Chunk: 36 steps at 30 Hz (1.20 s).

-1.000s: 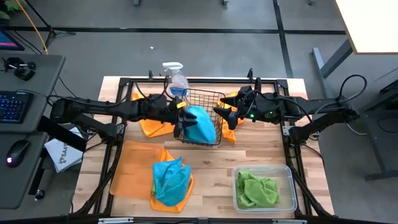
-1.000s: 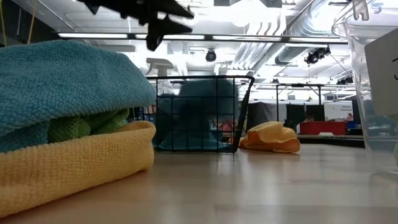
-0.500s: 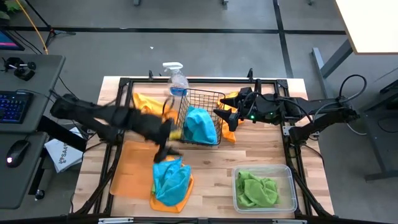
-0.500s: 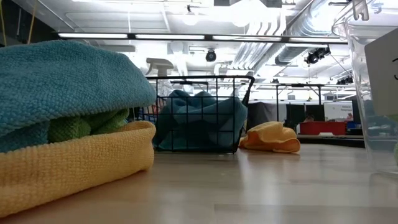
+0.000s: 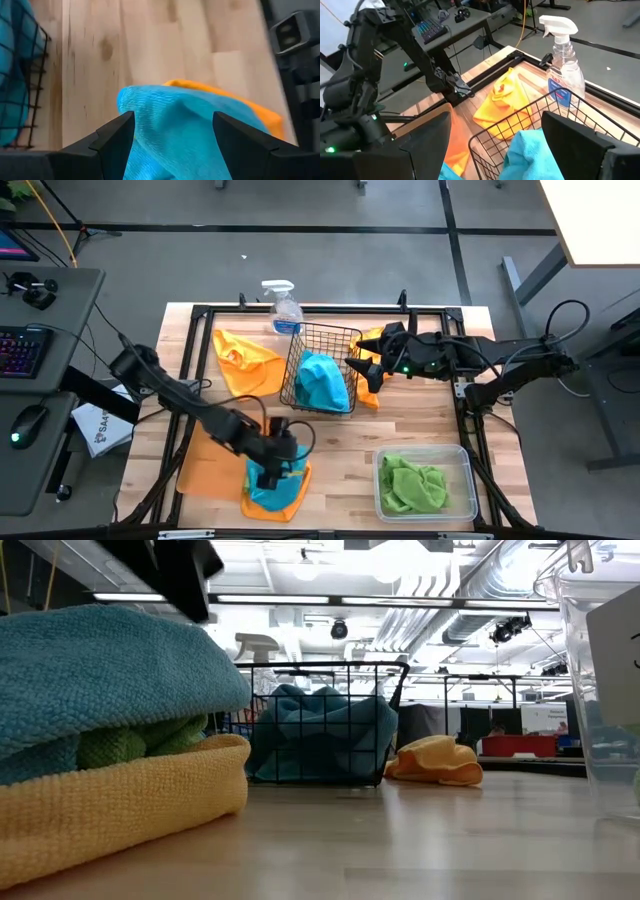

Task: Sort microfiber towel by color & place in baskets
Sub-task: Put the blue microfiber towel into the black wire basket

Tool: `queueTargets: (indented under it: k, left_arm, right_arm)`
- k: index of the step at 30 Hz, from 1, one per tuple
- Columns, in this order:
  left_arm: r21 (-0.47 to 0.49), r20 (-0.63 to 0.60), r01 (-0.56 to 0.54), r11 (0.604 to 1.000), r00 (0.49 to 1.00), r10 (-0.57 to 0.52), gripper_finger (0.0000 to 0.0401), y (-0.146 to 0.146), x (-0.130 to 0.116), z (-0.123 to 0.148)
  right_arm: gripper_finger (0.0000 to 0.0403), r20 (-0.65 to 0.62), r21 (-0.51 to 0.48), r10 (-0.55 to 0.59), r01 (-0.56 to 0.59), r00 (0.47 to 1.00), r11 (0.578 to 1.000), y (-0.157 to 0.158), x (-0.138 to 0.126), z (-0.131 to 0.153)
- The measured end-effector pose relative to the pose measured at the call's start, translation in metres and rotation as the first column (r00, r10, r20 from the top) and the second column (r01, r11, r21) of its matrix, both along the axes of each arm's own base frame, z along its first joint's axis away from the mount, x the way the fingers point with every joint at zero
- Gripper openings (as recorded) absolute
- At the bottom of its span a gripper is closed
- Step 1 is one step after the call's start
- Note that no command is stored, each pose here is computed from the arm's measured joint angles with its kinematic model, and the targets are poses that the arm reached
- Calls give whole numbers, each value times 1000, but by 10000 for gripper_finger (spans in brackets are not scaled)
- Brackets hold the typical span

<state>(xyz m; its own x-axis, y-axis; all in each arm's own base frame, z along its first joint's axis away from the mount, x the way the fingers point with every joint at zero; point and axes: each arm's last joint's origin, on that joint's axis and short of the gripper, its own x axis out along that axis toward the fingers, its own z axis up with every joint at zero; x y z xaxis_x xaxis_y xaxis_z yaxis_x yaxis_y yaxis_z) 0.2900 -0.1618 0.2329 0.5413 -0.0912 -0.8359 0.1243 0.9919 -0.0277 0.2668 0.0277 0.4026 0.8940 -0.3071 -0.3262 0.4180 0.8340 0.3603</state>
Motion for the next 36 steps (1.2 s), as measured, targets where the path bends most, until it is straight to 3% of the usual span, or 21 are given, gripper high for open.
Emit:
queueTargets:
  k: [10,19,23,28,31,36]
  left_arm:
    - [-19,-65,-133,991,989,131,257,9,13,-20]
    - [-32,-106,-127,991,987,123,242,11,8,-32]
    - [-29,-113,-125,992,986,121,185,8,11,-40]
    - [-35,-101,-110,993,989,106,34,7,15,-44]
    - [-63,-66,-121,991,991,116,13,14,15,-22]
    - [-89,230,-83,993,968,101,3,34,1,78]
  right_arm:
    - [307,-39,-5,0,0,999,1000,0,-1,-3]
    - [307,-39,-6,-1,0,999,1000,0,-1,-3]
    - [307,-39,-6,-1,0,999,1000,0,-1,-3]
    - [307,-37,0,-5,5,999,1000,0,-1,-3]
    - [307,-36,-4,-13,13,999,1000,-1,-1,-3]
    - [307,-24,28,-29,29,999,999,-1,-1,-3]
